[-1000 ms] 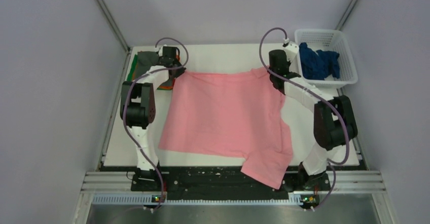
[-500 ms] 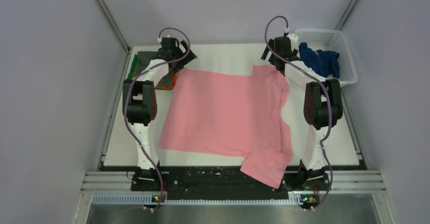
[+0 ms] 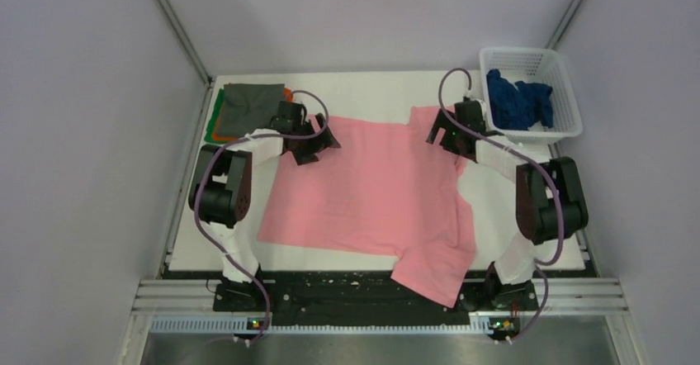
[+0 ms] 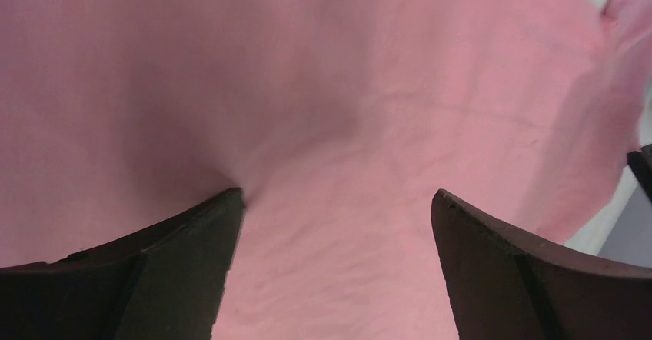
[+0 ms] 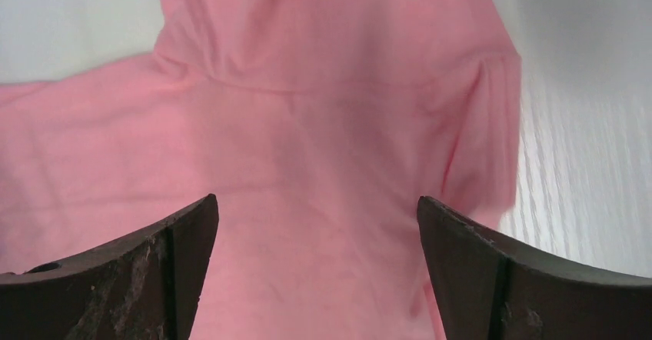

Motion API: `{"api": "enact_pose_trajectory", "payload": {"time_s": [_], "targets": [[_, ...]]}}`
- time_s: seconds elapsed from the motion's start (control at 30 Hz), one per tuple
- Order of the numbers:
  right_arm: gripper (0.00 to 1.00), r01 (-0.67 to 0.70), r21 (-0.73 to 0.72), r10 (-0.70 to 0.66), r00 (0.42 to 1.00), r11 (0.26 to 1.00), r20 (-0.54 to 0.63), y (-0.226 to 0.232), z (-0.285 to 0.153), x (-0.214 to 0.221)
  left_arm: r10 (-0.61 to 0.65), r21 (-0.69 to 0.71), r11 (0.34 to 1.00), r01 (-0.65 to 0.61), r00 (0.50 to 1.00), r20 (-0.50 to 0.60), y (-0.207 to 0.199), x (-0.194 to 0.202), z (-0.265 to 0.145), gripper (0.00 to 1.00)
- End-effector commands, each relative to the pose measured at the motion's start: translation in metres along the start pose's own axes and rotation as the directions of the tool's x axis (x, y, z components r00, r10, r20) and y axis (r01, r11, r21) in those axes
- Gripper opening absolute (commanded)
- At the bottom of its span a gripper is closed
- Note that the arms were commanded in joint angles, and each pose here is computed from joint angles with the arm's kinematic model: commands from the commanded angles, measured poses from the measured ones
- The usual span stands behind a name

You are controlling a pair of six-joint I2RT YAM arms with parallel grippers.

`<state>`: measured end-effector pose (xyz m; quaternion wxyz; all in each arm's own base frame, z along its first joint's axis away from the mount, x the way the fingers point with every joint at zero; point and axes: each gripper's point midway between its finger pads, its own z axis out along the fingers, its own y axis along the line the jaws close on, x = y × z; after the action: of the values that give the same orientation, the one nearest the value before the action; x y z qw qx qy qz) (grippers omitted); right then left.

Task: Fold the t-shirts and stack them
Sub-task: Flatten out the tshirt

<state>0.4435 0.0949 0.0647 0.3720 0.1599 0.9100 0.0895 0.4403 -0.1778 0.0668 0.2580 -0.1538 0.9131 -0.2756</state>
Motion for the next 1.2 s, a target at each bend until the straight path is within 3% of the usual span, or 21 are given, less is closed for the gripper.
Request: {"api": "enact_pose_trajectory", "payload": {"time_s": [0.0,0.27,0.57,1.0,1.17], "targets": [[0.99,-0.047,-0.110,0.060,0.991,0.993,0.120,0.011,-0.048,-0.012,0.015,-0.024,1.000,-0.016,1.000,-0.014,0.010,0.021,-0.011,0.99],[0.99,-0.059,-0.105,0.068,0.994,0.993,0.086,0.001,-0.037,0.014,-0.008,-0.061,0.998,0.007,1.000,-0.011,0.022,0.028,-0.007,0.99],[0.99,-0.079,0.095,0.077,0.997,0.992,0.025,-0.032,0.016,0.035,-0.018,-0.150,0.988,0.021,1.000,0.017,0.040,0.023,-0.008,0.99],[0.99,-0.105,0.280,0.100,0.994,0.954,0.034,-0.093,0.003,0.018,-0.024,-0.202,0.979,0.025,1.000,0.008,0.056,0.023,-0.010,0.99],[0.99,-0.084,0.139,0.079,0.996,0.987,0.038,-0.064,-0.007,0.003,-0.003,-0.159,0.987,0.003,1.000,0.003,0.041,0.023,-0.017,0.99]]}}
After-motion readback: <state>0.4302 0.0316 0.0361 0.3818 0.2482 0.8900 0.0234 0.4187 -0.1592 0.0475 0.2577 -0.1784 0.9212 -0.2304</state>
